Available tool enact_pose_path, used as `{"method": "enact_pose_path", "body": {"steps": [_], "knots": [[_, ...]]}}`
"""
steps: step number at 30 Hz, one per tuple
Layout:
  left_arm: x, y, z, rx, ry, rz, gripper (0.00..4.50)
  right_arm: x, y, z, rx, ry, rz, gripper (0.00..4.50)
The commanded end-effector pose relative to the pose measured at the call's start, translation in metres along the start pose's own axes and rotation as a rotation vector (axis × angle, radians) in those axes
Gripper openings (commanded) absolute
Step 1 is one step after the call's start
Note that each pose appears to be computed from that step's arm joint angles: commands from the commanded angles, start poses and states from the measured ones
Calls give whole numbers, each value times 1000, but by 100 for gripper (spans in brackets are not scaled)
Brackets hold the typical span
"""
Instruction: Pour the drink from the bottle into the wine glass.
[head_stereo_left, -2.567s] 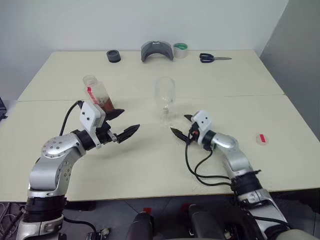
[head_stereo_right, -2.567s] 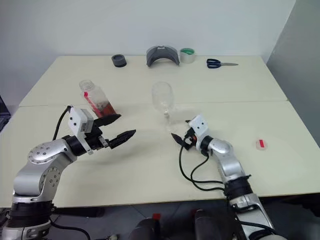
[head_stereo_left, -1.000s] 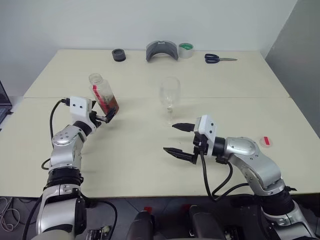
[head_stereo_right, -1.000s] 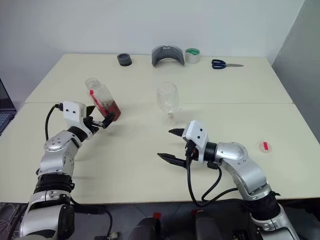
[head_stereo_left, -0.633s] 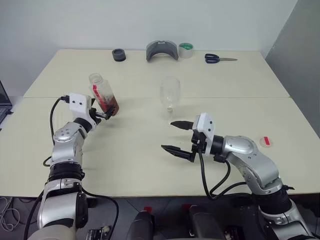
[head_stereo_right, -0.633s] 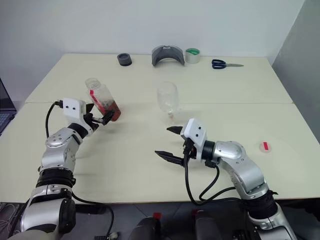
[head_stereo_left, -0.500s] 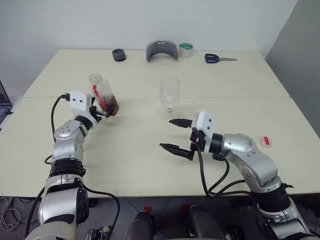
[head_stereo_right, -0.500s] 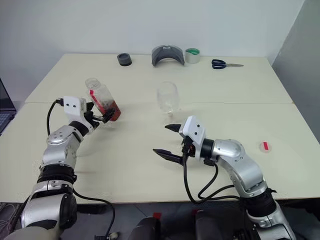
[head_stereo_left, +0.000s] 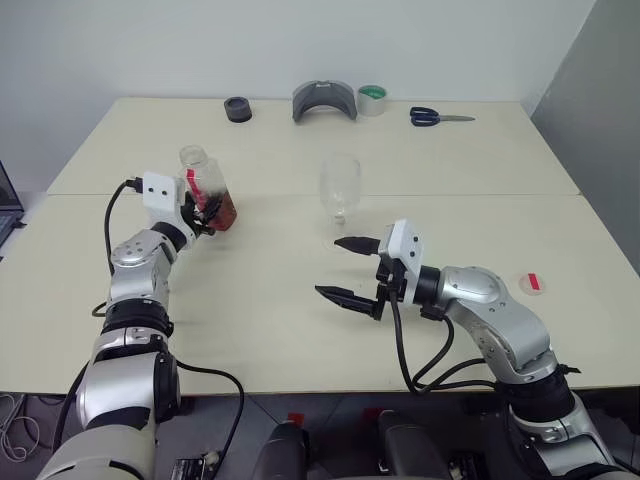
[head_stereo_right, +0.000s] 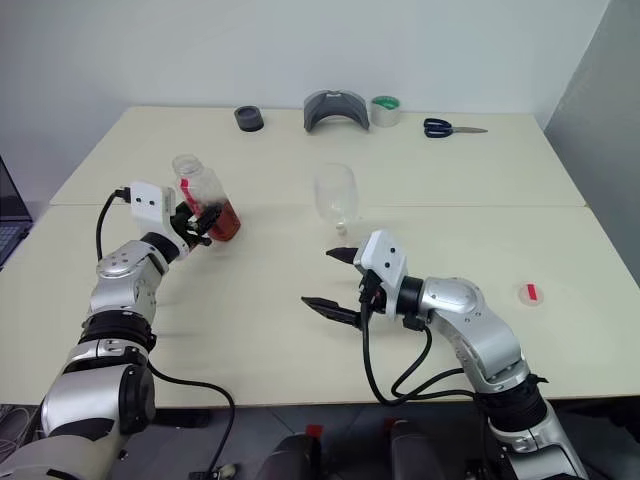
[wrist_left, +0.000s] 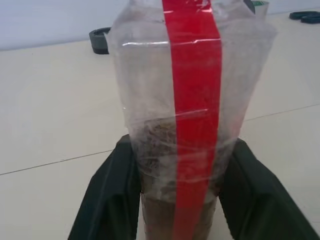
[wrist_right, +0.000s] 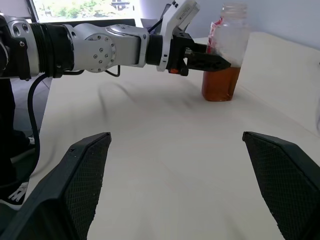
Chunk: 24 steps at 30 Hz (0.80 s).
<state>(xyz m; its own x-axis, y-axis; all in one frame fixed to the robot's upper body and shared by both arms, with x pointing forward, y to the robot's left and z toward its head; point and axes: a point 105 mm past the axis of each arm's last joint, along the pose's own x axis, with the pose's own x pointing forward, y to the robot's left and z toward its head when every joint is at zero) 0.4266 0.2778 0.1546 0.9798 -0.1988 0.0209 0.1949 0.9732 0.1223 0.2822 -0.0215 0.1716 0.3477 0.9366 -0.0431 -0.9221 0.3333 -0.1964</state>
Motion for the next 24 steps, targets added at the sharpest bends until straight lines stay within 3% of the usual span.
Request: {"method": "enact_pose_path", "body": {"steps": [1,8,18,24], "knots": [[3,2,16,36,-48,-6,169,0,-1,13,-32,-38,-13,450],[12,-23,41,122,-120,-88,169,-14,-14,25,-27,-79,-110,450],[22,-82,104,512,-278,-252,169,-43,-43,40,-71,-101,-295,450],[28,-105,119,696,-349,-295,169,-54,-58,46,-164,-106,-372,450]]}}
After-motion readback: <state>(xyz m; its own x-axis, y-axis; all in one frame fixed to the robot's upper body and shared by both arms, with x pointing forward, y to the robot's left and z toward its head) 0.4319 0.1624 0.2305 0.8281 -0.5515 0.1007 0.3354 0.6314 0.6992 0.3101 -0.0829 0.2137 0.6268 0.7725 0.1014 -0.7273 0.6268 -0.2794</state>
